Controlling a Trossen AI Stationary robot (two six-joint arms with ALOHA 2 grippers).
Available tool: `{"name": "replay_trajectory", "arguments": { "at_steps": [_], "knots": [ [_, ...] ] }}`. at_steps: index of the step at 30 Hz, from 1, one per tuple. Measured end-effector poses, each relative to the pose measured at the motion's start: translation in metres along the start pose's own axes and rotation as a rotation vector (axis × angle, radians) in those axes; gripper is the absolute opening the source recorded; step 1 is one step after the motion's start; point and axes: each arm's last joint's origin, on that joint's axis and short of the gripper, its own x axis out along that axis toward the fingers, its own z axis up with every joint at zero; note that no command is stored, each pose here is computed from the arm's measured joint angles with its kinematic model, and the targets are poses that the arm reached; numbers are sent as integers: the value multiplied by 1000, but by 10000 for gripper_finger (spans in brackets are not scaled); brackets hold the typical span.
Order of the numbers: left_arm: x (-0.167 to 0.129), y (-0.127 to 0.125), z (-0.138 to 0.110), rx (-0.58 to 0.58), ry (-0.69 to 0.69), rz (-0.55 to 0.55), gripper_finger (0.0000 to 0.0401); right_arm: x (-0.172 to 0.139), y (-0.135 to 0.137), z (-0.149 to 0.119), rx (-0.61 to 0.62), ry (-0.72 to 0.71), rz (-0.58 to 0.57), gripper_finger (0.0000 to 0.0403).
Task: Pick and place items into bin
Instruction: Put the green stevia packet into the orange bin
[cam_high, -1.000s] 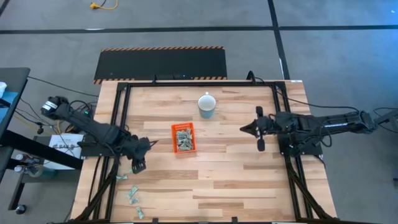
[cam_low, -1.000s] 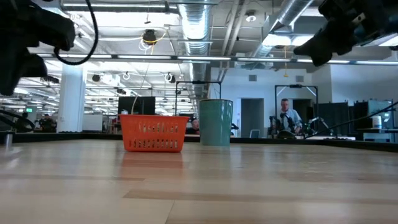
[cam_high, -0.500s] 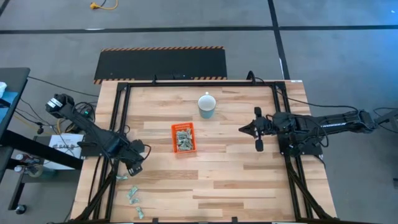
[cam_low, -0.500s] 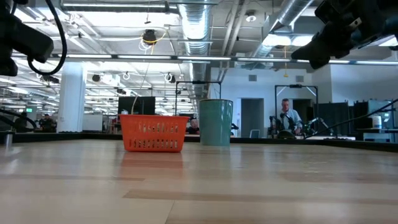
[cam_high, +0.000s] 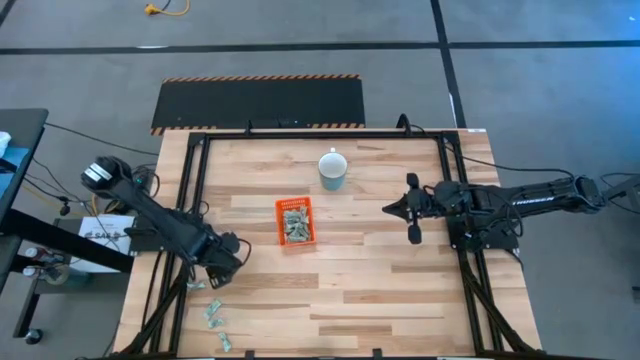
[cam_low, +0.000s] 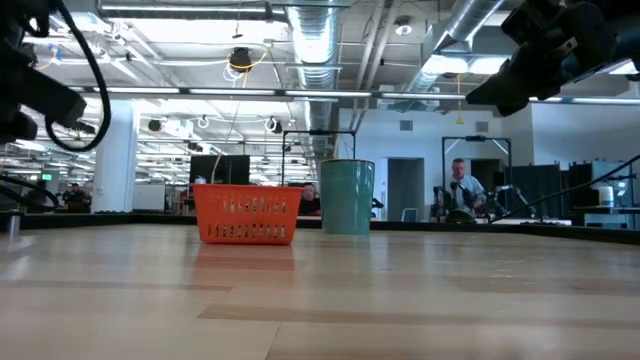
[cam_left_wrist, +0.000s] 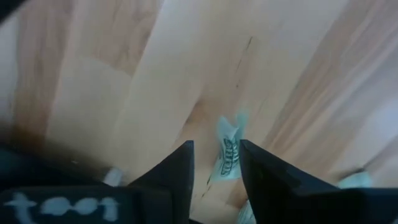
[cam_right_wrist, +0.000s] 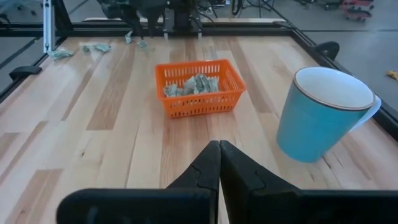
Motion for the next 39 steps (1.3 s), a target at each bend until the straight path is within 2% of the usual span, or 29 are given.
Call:
{"name": "replay_trajectory", "arguments": {
  "at_steps": [5, 10, 14, 24, 27, 29, 35, 39],
  "knots": [
    [9, -4, 2, 4, 55, 31, 154, 0, 0, 0, 0, 0, 0, 2],
    [15, -8, 4, 7, 60, 30, 176, 0, 0, 0, 0, 0, 0, 2],
    [22, -14, 8, 47, 58, 25, 181, 0, 0, 0, 0, 0, 0, 2],
    [41, -19, 12, 136, 116, 107, 180, 0, 0, 0, 0, 4, 0, 2],
    [40, -19, 12, 168, 120, 108, 163, 0, 0, -1, 0, 7, 0, 2],
    [38, -21, 13, 181, 120, 110, 137, 0, 0, -1, 0, 8, 0, 2],
    [34, -24, 16, 188, 112, 111, 23, 0, 0, -1, 1, 9, 0, 2],
    [27, -25, 20, 181, 90, 142, 8, 0, 0, -1, 1, 9, 0, 2]
  ]
}}
